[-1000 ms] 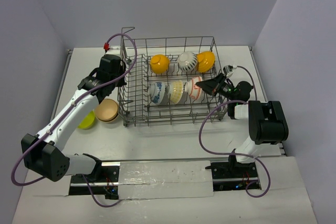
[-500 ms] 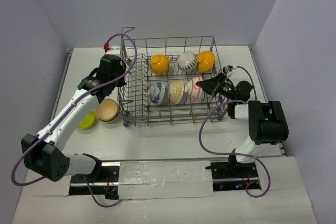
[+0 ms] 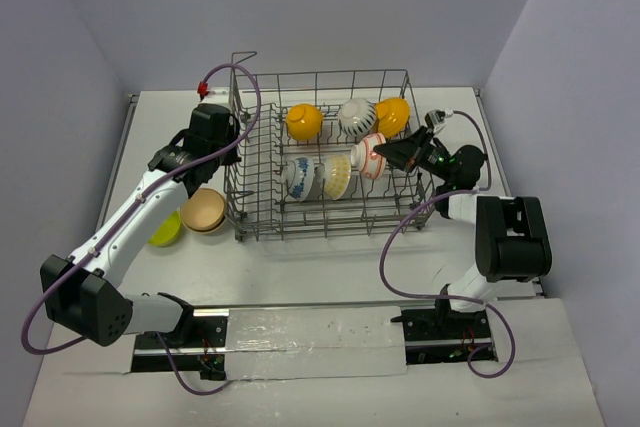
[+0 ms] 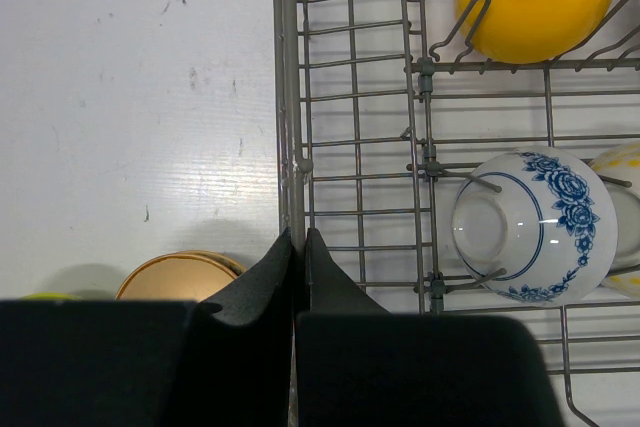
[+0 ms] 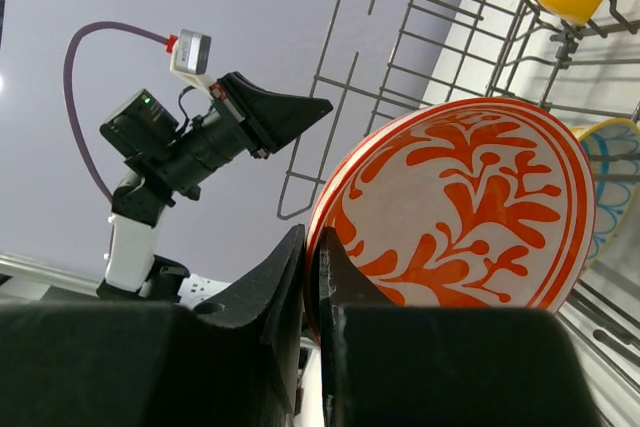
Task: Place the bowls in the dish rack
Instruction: Insert the bowl into the dish rack.
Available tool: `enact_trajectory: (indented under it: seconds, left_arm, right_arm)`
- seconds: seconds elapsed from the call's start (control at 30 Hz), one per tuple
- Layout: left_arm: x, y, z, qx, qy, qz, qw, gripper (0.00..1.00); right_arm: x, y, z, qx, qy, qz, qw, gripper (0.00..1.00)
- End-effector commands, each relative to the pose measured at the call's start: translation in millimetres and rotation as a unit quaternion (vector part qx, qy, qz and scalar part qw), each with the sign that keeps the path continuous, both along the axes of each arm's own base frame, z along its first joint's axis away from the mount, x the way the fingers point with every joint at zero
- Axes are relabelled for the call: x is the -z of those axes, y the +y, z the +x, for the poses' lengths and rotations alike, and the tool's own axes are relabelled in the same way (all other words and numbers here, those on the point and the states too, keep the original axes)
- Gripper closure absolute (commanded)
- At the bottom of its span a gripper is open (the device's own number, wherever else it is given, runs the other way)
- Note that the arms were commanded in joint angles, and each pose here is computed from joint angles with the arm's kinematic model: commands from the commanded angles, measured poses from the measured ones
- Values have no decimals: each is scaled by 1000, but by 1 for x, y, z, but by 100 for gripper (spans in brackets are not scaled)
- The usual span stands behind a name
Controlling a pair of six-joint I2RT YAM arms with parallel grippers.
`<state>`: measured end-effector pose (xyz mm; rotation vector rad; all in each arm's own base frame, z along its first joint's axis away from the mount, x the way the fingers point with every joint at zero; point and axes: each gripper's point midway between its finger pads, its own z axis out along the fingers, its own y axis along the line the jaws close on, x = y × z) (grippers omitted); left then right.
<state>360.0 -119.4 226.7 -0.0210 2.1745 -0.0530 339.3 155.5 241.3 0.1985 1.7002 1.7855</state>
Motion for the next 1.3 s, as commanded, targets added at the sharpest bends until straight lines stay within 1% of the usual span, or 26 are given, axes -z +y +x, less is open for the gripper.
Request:
enact_trajectory:
  seconds: [0.0, 0.23, 0.5, 0.73, 1.17, 1.27]
  left_arm:
    - [17, -8, -10, 37, 35, 10, 999, 100]
    - [18, -9, -9, 38, 35, 10, 999, 100]
    - [21, -12, -10, 47, 41, 7, 998, 100]
    - [24, -14, -11, 51, 44, 10, 998, 100]
    - [26, -15, -11, 54, 46, 12, 997, 100]
    - [26, -16, -11, 54, 46, 13, 997, 99]
  right_arm:
    - [-61, 4, -25, -11, -235, -6, 972, 100]
    - [-45, 4, -14, -13, -222, -13, 975, 100]
    - [-42, 6, -8, -15, -227, -17, 974, 100]
    - [-30, 7, 0, -16, -213, -19, 977, 100]
    - [-11, 7, 4, -20, -201, -29, 979, 100]
    - [-7, 7, 4, -22, -195, -30, 980, 98]
